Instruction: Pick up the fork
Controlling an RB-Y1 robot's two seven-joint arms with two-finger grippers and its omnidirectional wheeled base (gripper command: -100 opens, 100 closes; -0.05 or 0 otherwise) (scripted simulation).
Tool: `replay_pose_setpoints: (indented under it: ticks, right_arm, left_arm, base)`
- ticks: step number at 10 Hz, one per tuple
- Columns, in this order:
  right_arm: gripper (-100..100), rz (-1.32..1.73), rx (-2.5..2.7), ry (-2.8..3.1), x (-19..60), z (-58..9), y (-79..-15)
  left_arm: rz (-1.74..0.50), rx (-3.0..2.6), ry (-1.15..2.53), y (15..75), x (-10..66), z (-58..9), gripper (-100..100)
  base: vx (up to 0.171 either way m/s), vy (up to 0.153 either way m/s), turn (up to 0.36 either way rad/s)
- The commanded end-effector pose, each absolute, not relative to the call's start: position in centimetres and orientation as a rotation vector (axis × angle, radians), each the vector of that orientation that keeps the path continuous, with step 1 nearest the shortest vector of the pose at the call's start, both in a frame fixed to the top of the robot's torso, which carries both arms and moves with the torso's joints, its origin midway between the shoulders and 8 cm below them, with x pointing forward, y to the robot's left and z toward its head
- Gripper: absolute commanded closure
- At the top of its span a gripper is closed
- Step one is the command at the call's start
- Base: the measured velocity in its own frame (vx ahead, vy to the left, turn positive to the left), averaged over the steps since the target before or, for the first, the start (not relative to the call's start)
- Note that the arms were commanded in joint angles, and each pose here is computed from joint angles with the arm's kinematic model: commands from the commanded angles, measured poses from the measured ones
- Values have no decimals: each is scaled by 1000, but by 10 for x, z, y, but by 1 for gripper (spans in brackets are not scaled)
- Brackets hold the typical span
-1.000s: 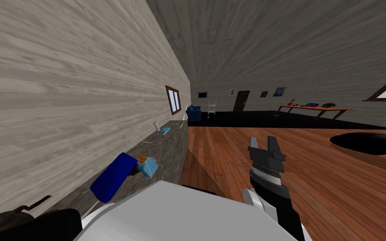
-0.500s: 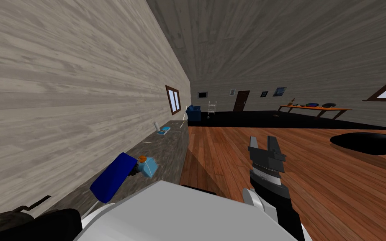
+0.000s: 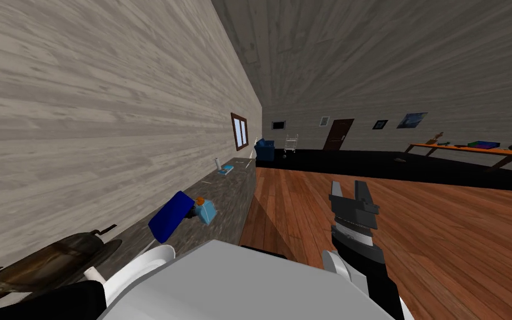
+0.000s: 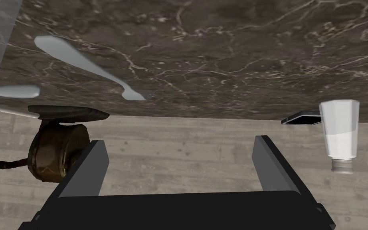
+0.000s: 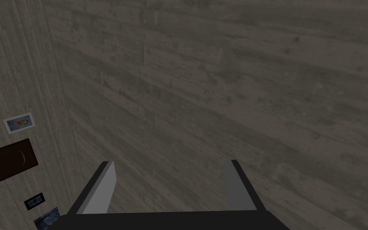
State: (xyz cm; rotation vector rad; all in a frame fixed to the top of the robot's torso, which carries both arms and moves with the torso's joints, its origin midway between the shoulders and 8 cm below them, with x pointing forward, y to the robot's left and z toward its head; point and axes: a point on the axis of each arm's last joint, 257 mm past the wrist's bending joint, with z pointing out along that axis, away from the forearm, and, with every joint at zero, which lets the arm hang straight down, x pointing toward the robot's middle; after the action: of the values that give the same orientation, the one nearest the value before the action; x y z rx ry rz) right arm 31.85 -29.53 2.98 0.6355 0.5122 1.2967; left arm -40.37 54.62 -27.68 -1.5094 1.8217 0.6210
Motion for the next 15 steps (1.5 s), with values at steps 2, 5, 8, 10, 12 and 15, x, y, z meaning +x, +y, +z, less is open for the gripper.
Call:
replay_pose_setpoints:
  ticks: [2, 5, 8, 10, 12, 15]
  right_arm:
    - [0, 1297, 635, 512, 318, 30, -295]
    - [0, 1297, 635, 512, 319, 30, -295]
    - [0, 1297, 635, 512, 319, 30, -295]
    - [0, 1297, 635, 512, 319, 30, -295]
    - [0, 1297, 635, 512, 318, 30, -295]
    - [0, 1297, 635, 512, 318, 30, -295]
  left_arm:
    - [610, -1539, 1780, 548, -409, -265, -100]
    - [566, -1570, 1750, 551, -399, -281, -100]
    - [508, -1572, 1757, 549, -379, -309, -100]
    - [458, -1569, 1767, 547, -361, -331, -100]
    - [470, -1569, 1764, 545, -367, -326, 0]
    - [468, -1553, 1750, 552, -359, -331, -100]
  base:
    - [-53, -23, 77]
    - [-66, 38, -174]
    - [-51, 38, -236]
    - [-52, 5, -209]
    - [-16, 4, -23]
    - [-26, -5, -10]
